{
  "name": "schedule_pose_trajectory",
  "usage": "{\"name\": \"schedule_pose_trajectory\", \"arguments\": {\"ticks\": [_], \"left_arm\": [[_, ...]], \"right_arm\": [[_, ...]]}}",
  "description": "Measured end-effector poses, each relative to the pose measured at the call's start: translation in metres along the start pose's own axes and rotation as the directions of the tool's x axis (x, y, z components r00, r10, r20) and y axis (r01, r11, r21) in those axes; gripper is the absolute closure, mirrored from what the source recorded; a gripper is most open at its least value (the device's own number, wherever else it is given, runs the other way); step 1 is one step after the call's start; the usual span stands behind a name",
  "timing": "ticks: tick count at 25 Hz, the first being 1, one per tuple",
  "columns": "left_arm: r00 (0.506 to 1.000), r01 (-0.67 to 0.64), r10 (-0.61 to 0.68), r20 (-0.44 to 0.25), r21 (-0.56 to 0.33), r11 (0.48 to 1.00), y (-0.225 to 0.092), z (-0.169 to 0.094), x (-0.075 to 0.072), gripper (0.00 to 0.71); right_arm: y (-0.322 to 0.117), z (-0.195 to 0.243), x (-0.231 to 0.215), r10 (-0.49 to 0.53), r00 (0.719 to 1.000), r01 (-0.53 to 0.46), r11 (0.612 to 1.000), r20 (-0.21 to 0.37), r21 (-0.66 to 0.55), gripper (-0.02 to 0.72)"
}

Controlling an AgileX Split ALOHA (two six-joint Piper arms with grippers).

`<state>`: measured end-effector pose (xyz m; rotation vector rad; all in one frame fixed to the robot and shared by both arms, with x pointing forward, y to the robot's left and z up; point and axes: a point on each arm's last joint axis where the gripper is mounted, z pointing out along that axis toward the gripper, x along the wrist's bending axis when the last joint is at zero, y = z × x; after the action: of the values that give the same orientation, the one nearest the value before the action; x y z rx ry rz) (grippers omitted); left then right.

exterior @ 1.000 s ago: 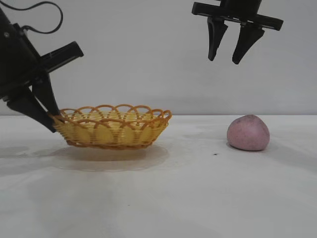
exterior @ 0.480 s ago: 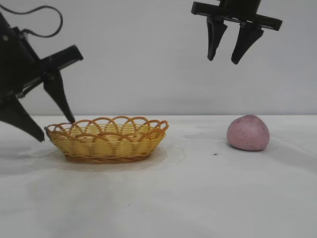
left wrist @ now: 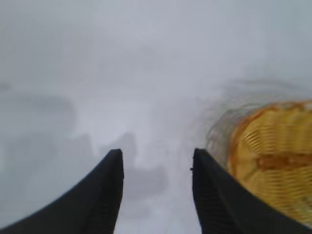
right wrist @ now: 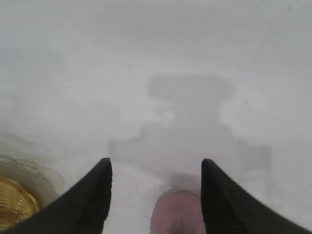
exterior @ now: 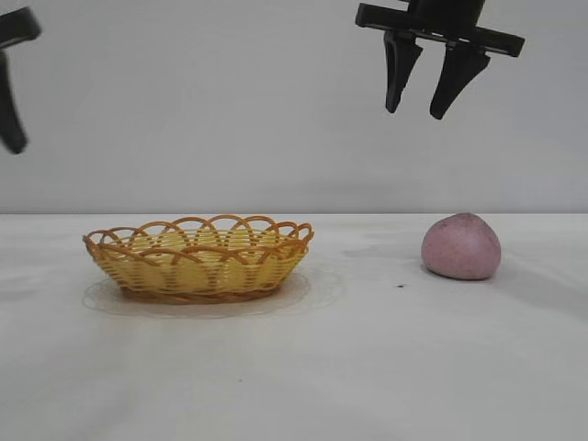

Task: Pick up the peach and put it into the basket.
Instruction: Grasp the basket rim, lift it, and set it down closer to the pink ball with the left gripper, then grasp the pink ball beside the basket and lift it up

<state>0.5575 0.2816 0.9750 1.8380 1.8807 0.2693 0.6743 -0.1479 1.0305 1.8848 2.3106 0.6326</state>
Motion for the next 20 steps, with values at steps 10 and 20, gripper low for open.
{"name": "schedule_pose_trajectory", "arguments": {"ticks": [10, 20], "left_arm": [[0.962, -0.095, 0.087, -0.261, -0.020, 0.995, -0.006, -0.046, -0.015, 0.437], [0.981, -0.139, 0.095, -0.171, -0.267, 0.954, -0.142, -0.159, -0.017, 0.437]], "right_arm": [[-0.001, 0.000, 0.001, 0.008, 1.000, -0.008, 1.000, -0.013, 0.007, 0.302], [-0.001, 0.000, 0.001, 0.006, 1.000, -0.006, 1.000, -0.012, 0.009, 0.302]]}}
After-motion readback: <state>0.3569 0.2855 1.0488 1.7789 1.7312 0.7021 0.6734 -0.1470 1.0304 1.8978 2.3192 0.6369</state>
